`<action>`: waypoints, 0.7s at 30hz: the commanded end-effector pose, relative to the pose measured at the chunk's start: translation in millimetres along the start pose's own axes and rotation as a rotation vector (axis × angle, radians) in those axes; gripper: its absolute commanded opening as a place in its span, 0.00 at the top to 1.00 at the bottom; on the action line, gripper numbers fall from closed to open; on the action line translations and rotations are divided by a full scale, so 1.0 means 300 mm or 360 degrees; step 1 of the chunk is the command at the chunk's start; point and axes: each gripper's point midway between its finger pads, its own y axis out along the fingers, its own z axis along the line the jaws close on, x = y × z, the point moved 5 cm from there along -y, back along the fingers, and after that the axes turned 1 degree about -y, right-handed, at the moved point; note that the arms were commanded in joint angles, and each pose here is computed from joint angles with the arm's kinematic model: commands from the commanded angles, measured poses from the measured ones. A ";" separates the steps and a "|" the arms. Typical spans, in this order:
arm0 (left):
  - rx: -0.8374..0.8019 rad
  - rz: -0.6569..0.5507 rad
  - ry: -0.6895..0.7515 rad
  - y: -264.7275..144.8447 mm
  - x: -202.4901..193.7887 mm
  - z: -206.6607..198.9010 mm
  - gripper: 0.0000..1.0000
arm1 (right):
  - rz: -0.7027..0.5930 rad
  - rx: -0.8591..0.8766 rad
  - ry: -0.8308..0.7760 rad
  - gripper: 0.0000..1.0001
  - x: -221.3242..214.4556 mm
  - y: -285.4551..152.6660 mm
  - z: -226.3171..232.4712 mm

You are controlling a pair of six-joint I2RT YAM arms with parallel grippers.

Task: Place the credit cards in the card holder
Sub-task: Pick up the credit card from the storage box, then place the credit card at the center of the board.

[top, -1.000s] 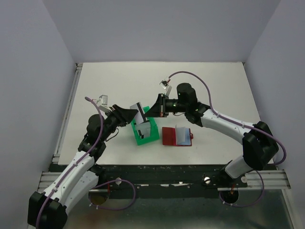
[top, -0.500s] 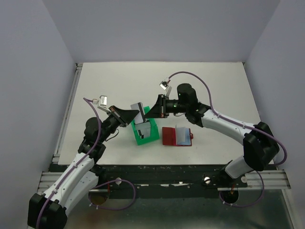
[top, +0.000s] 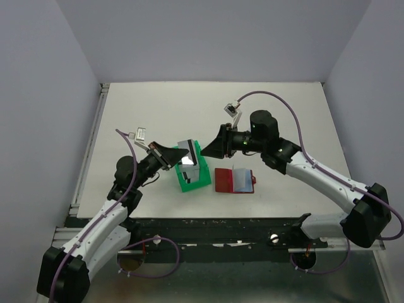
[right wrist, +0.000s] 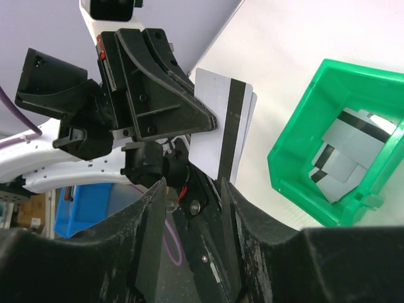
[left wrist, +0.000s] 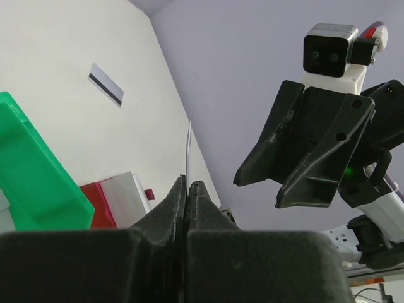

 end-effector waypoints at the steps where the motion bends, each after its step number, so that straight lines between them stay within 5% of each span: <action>1: -0.0215 0.0058 -0.0096 0.004 -0.013 -0.052 1.00 | 0.0061 -0.0114 -0.0006 0.52 -0.047 -0.016 -0.042; 21: -0.0369 0.0137 -0.0278 0.021 -0.028 -0.072 0.93 | 0.0087 -0.0138 0.0017 0.49 -0.034 0.004 -0.050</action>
